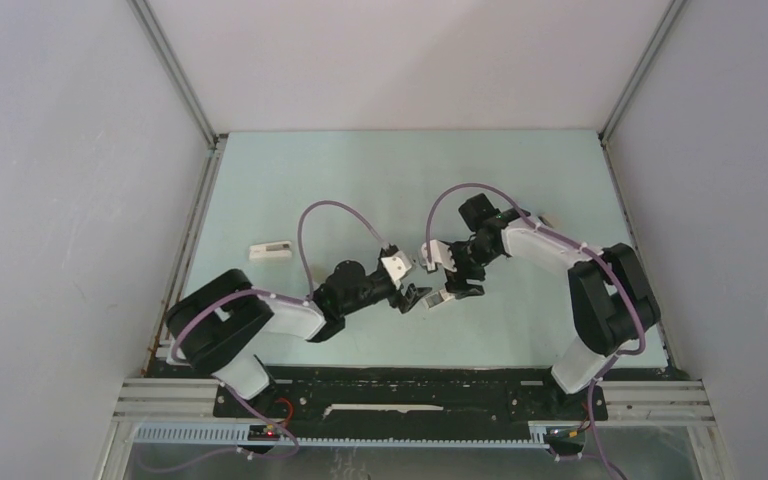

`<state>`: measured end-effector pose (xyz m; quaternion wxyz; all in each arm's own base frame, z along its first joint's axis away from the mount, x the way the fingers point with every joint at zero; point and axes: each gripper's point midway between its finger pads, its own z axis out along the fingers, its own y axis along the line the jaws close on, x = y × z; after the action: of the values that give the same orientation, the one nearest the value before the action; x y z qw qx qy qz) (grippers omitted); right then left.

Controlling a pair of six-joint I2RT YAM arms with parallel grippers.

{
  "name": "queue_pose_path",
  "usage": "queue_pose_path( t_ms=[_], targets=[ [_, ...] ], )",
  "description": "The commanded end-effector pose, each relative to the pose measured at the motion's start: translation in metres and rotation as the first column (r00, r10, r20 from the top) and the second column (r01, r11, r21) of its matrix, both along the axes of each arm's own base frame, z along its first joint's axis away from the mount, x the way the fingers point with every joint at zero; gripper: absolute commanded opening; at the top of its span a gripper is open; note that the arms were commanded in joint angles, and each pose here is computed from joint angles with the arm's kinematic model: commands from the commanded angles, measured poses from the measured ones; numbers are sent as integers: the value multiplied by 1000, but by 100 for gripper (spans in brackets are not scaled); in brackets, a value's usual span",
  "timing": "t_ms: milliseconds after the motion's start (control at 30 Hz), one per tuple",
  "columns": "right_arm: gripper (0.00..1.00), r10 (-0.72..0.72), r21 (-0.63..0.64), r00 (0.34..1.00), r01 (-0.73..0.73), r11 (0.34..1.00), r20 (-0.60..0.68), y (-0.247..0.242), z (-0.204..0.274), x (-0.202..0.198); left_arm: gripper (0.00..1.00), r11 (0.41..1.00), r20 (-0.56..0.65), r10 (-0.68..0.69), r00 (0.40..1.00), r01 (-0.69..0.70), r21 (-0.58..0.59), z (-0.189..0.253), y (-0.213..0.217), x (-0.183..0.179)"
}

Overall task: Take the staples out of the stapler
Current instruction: Close the staple box at the center of the board.

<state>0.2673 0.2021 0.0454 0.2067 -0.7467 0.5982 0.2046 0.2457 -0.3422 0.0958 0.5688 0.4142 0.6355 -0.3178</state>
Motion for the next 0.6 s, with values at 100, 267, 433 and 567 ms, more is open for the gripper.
queue_pose_path(
  t_ms=[100, 267, 433, 567],
  targets=[
    [80, -39, 46, 999, 39, 998, 5, -16, 25, -14, 78, 992, 21, 128, 992, -128, 18, 26, 28, 5],
    [80, -80, 73, 997, 81, 994, -6, -24, 40, -20, 82, 975, 31, 223, 974, -223, -7, 56, 46, 11],
    [80, -141, 97, 989, 144, 985, -43, -30, 52, -26, 89, 938, 12, 345, 939, -344, -40, 87, 68, 18],
    [80, -205, 138, 976, 215, 967, -78, -33, 64, -27, 100, 895, -27, 427, 904, -427, -129, 116, 87, 20]
  ],
)
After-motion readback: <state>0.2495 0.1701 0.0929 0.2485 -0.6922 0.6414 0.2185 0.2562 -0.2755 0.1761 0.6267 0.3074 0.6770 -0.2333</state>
